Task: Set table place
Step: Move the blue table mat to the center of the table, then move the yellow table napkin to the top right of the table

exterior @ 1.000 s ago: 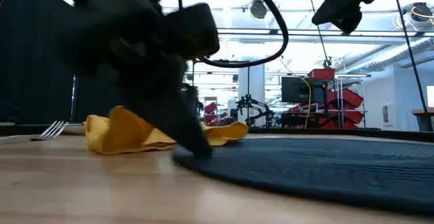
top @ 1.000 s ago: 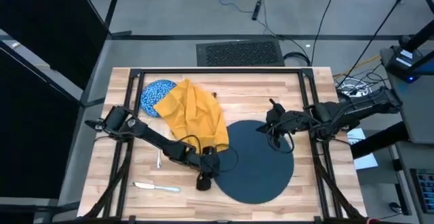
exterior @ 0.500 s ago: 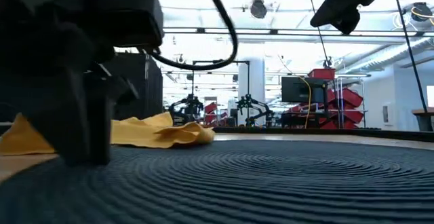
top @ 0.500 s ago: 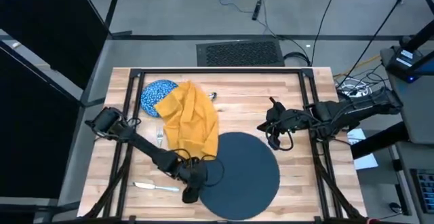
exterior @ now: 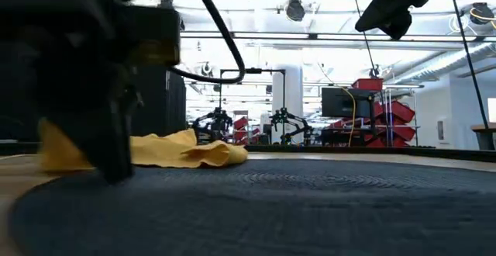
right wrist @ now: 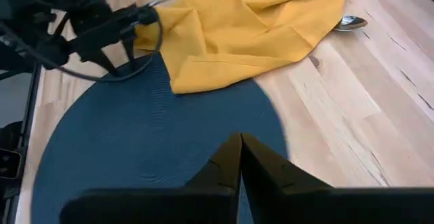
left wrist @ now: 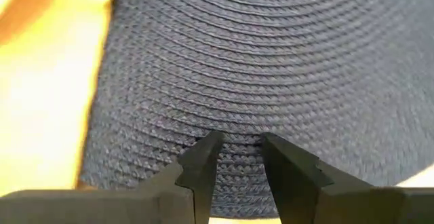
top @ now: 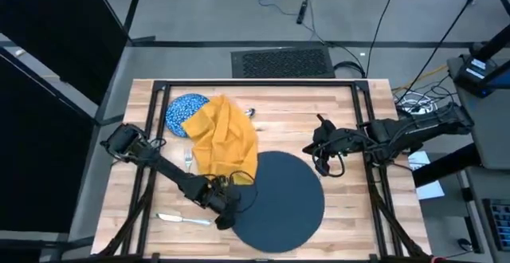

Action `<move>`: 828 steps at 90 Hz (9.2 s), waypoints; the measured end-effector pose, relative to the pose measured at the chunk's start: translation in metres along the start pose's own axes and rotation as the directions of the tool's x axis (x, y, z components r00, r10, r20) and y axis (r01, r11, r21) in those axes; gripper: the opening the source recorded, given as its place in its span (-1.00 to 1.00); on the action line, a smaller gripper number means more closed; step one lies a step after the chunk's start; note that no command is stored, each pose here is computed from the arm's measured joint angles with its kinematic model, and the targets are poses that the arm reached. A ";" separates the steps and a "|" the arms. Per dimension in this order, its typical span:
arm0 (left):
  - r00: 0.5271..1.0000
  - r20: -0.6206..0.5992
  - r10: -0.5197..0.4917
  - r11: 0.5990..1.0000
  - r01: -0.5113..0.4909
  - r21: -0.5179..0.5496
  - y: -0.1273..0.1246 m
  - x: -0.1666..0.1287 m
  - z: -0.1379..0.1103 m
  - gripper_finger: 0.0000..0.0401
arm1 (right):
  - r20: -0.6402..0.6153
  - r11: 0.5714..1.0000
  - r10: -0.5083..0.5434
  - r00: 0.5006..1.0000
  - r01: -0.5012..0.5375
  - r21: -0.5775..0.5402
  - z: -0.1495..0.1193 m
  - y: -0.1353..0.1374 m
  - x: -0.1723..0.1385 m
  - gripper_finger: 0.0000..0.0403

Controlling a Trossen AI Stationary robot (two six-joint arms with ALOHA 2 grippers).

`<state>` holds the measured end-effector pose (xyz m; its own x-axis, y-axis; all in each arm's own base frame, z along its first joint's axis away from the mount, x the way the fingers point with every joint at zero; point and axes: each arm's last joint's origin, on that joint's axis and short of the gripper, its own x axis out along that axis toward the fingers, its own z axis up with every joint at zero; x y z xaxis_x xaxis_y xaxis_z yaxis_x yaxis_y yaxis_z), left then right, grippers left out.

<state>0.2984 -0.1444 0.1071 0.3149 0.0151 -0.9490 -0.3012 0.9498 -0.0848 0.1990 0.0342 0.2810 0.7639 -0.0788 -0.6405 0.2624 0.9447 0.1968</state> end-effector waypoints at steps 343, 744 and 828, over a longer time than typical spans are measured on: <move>0.974 -0.088 0.207 0.453 -0.175 -0.874 0.322 -0.185 -0.020 -0.46 | 0.037 0.954 0.016 0.999 -0.005 -0.300 -0.014 -0.060 0.112 -0.40; 0.760 0.503 0.411 0.855 -0.129 -0.503 0.231 -0.165 -0.035 -0.46 | -0.162 0.725 -0.103 0.981 -0.038 -0.688 0.168 -0.056 0.222 -1.00; 0.763 0.506 0.402 0.865 -0.134 -0.484 0.230 -0.165 -0.034 -0.46 | -0.322 0.781 -0.616 0.719 0.505 -0.367 0.098 -0.101 -0.025 -1.00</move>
<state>0.1459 0.0612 0.2341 0.5751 0.5513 -0.6044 -0.7381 0.6683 -0.0927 0.2112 -0.0907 0.3492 0.1981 -0.5362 -0.8205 0.3743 0.8150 -0.4423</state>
